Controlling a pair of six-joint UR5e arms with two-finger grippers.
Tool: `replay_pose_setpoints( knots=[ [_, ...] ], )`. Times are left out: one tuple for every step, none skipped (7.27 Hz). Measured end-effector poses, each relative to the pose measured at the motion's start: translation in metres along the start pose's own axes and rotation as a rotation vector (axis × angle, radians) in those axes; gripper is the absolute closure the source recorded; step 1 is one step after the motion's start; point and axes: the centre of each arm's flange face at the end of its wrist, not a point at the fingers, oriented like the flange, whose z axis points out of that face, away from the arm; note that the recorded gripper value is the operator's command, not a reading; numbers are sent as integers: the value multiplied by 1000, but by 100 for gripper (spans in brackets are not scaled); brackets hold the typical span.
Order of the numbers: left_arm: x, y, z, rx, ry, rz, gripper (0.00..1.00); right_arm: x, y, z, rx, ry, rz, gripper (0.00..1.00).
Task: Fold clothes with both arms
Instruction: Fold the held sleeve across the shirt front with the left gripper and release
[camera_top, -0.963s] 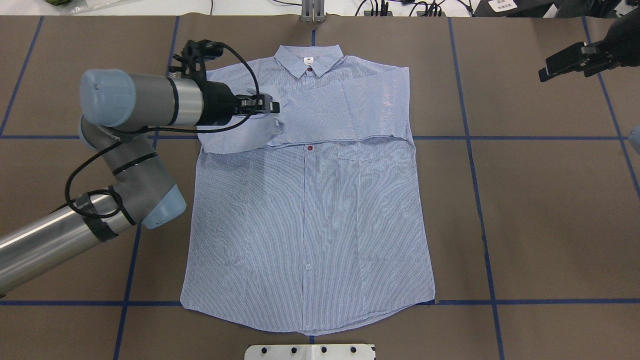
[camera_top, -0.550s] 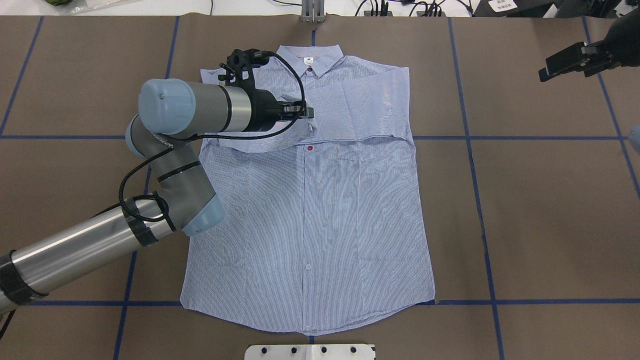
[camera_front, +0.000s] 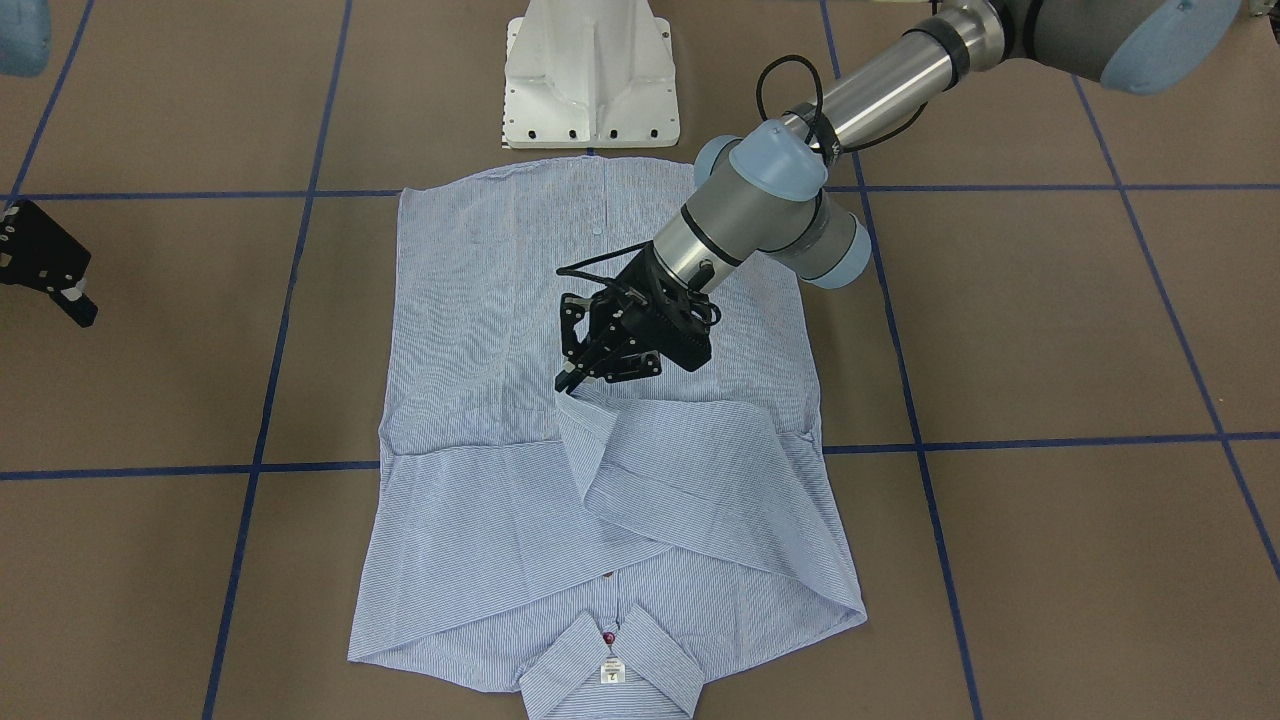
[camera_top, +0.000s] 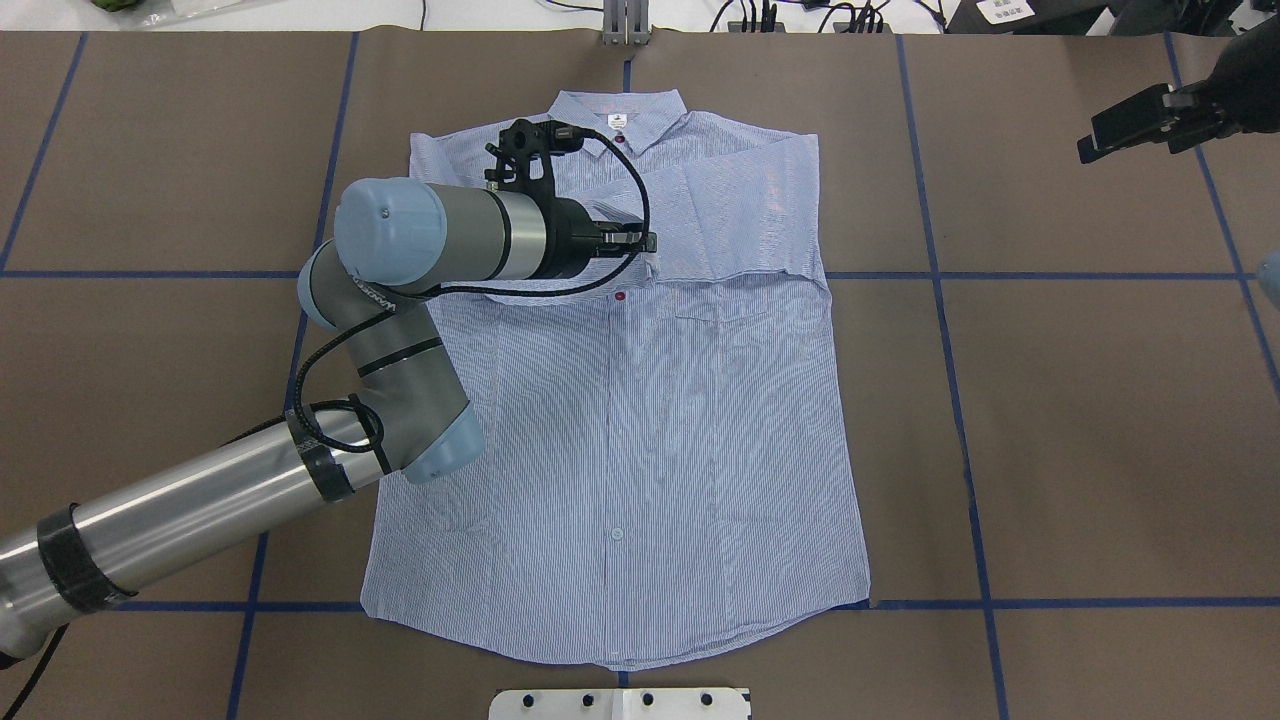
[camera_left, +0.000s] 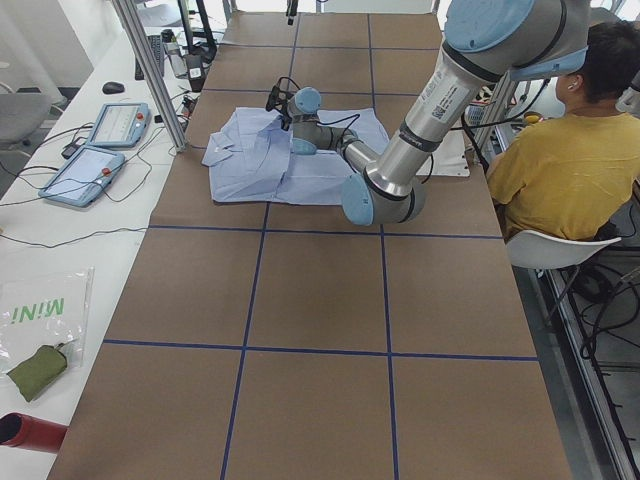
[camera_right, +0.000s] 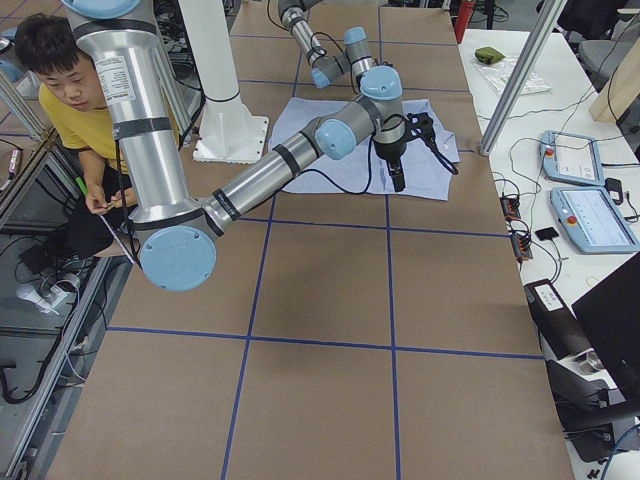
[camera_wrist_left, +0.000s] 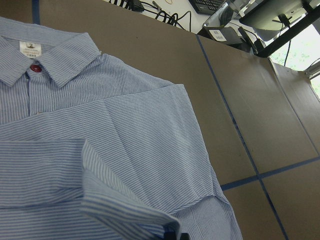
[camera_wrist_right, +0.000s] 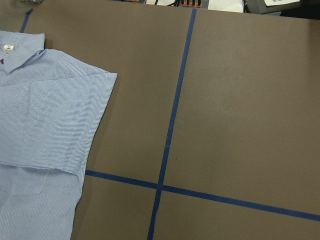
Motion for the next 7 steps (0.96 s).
replay_pose_setpoints(
  knots=[
    [7, 7, 4, -7, 10, 53, 100, 0, 0, 0, 0, 0, 0, 0],
    [12, 15, 7, -9, 13, 95, 100, 0, -1, 0, 1, 1, 0, 0],
    [14, 22, 11, -9, 13, 120, 100, 0, -1, 0, 1, 1, 0, 0],
    [16, 29, 14, -13, 14, 137, 31, -1, -1, 0, 2, 1, 2, 0],
    [19, 35, 16, -18, 16, 146, 0, -1, -2, -1, 3, 0, 7, 0],
    [22, 42, 19, -24, 20, 147, 0, -2, -2, -1, 5, -1, 12, 0],
    [26, 46, 19, -29, 26, 143, 0, -4, -2, -3, 7, -3, 20, 0]
  ],
)
